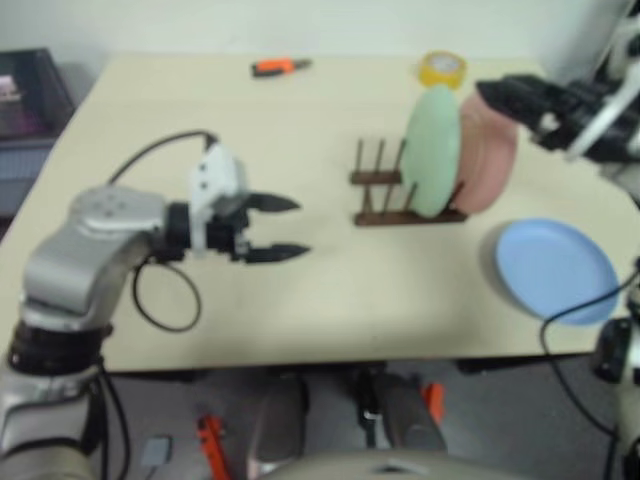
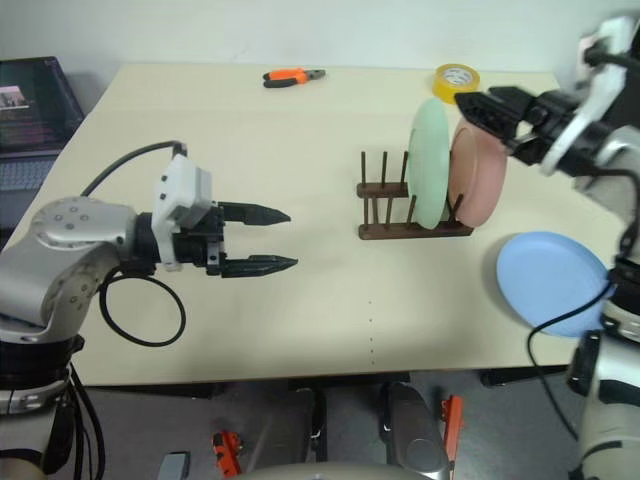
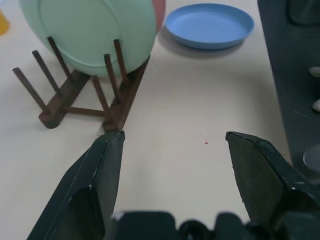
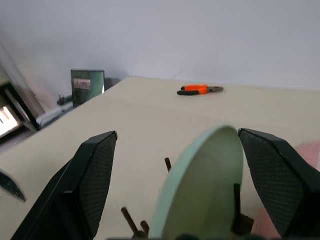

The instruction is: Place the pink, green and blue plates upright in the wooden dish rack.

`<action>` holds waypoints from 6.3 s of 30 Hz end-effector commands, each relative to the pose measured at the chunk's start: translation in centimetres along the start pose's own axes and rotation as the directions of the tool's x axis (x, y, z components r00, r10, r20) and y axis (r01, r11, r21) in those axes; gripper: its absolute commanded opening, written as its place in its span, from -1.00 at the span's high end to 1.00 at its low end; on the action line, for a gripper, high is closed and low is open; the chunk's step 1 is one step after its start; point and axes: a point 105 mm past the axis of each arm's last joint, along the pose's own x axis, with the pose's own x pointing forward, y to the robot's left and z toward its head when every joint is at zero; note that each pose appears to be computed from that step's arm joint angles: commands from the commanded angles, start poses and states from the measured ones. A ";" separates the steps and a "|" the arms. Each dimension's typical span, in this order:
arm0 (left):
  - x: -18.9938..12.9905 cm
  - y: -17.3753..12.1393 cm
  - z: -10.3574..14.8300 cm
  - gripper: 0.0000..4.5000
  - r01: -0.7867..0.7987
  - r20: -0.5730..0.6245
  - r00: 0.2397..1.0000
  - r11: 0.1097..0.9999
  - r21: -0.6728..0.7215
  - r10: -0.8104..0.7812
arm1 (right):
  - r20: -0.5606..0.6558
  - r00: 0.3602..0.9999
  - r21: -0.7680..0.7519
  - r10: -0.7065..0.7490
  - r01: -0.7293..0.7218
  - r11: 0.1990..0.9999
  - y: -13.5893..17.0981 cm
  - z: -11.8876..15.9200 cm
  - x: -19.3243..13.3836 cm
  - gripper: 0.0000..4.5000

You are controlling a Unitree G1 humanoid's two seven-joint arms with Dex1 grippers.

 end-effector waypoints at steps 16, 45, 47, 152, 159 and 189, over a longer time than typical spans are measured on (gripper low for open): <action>7.8 -1.4 1.0 -0.58 0.193 0.051 0.979 0.976 0.105 -0.199 | -0.600 0.711 -0.185 -0.367 0.323 0.928 -0.5 -14.3 -10.2 -0.88; 6.7 -0.4 -0.1 -0.58 0.089 -0.001 0.996 0.991 0.096 -0.089 | -0.714 0.529 -0.279 -0.459 0.386 0.879 -1.8 -21.0 -9.1 0.99; 6.6 -0.4 0.2 -0.58 0.094 0.007 0.995 0.990 0.102 -0.095 | -0.709 0.531 -0.285 -0.464 0.387 0.877 -1.9 -20.8 -9.1 0.99; -1.0 -1.8 -1.4 -0.58 -0.188 -0.056 0.981 0.980 -0.062 0.184 | 0.180 0.982 0.529 0.065 -0.152 0.835 3.2 -3.3 9.9 -0.71; -0.8 -1.9 -1.5 -0.58 -0.185 -0.057 0.982 0.981 -0.061 0.182 | 0.190 0.981 0.430 0.041 -0.121 0.895 3.3 -2.4 10.4 -0.71; -22.4 2.0 3.0 -0.58 -0.587 -0.152 0.800 0.809 -0.005 0.580 | -0.221 0.974 -0.198 0.046 -0.091 0.976 -7.1 -4.2 -6.8 -0.71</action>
